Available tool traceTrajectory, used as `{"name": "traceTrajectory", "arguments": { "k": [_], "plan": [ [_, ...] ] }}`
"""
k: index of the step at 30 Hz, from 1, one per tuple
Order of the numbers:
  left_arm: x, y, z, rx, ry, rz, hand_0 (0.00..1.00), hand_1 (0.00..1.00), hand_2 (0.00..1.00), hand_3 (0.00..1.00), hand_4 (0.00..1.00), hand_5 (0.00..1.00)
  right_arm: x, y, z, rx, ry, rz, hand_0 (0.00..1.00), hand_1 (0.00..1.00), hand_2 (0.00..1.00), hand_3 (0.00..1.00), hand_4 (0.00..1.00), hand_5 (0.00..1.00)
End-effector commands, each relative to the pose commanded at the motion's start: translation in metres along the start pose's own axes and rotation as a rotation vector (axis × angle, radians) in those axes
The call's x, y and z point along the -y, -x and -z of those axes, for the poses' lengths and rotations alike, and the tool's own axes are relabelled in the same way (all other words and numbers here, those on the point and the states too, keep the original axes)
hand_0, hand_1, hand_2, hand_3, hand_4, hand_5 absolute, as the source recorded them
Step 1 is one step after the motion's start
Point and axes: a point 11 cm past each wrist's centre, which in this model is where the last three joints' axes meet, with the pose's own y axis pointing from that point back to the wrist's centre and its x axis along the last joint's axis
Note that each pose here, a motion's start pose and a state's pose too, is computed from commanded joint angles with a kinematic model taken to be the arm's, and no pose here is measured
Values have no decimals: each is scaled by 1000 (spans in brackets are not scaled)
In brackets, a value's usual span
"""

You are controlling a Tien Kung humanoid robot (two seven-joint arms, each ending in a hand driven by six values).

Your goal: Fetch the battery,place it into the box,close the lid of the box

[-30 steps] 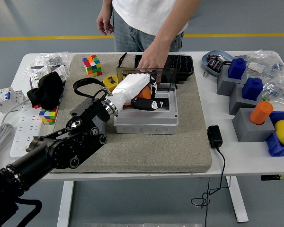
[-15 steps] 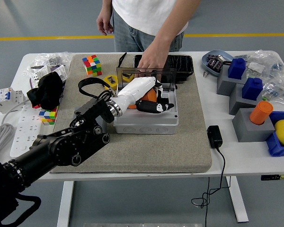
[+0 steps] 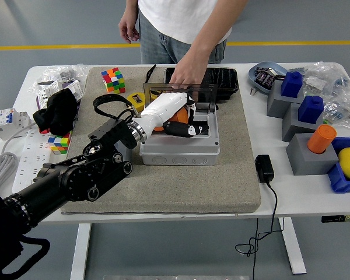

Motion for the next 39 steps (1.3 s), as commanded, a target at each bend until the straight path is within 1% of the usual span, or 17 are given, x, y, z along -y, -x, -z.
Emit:
{"name": "traceTrajectory", "arguments": {
  "k": [4, 5, 10, 11, 16, 17, 22, 23, 28, 29, 31, 33, 36, 37, 39],
  "plan": [
    [0, 0, 1, 4, -2, -3, 33, 2, 2, 2, 806, 507, 0, 1, 0, 1, -2, 2, 834, 819, 769, 806, 998, 998],
    [0, 0, 1, 5, -3, -2, 61, 2, 33, 11, 825, 504, 0, 1, 0, 1, -2, 3, 833, 819, 768, 806, 998, 998],
    [-1, 2, 3, 5, -10, 23, 61, 2, 33, 11, 825, 504, 0, 1, 0, 1, -1, 2, 833, 819, 768, 806, 998, 998],
    [-1, 3, 3, 4, -10, 28, 208, 172, 180, 162, 887, 528, 0, 1, 0, 2, -1, 2, 833, 819, 769, 806, 998, 998],
    [-1, 5, 4, 2, -12, 52, 208, 172, 180, 162, 887, 528, 0, 0, 0, 3, -2, 1, 833, 819, 769, 806, 998, 998],
    [-1, 5, 4, 2, -12, 56, 350, 483, 444, 411, 919, 534, 0, 1, 0, 3, -1, 2, 833, 819, 768, 806, 998, 998],
    [-1, 8, 4, -1, -17, 89, 350, 483, 444, 411, 919, 534, 0, 1, -1, 3, 0, 4, 833, 819, 768, 806, 998, 998],
    [-1, 8, 4, -1, -17, 92, 717, 692, 636, 568, 968, 552, 0, 1, -1, 3, 0, 4, 833, 819, 768, 806, 998, 998],
    [-1, 9, 3, -7, -16, 108, 717, 692, 636, 568, 968, 552, 0, 1, 0, 4, -1, 3, 833, 819, 768, 806, 998, 998],
    [-1, 10, 2, -10, -13, 112, 786, 788, 742, 629, 998, 584, 0, 1, 0, 4, 0, 3, 833, 819, 768, 806, 998, 998],
    [0, 10, -1, -14, -9, 115, 786, 788, 742, 629, 998, 584, 0, 1, 0, 5, 0, 3, 833, 819, 768, 806, 998, 998],
    [0, 12, -8, -31, -2, 134, 786, 788, 742, 629, 998, 584, 0, 1, -1, 6, 1, 4, 833, 819, 768, 806, 998, 998],
    [0, 15, -21, -60, 5, 185, 780, 773, 738, 633, 986, 585, 0, 1, -2, 6, 2, 3, 834, 819, 768, 806, 998, 998],
    [0, 16, -27, -86, 2, 206, 780, 773, 738, 633, 986, 585, 0, 1, -2, 8, 2, 3, 834, 819, 768, 806, 998, 998],
    [-1, 17, -41, -123, 20, 246, 780, 773, 738, 633, 986, 585, 0, 1, -3, 8, 4, 3, 834, 819, 768, 806, 998, 998]
  ]
}}
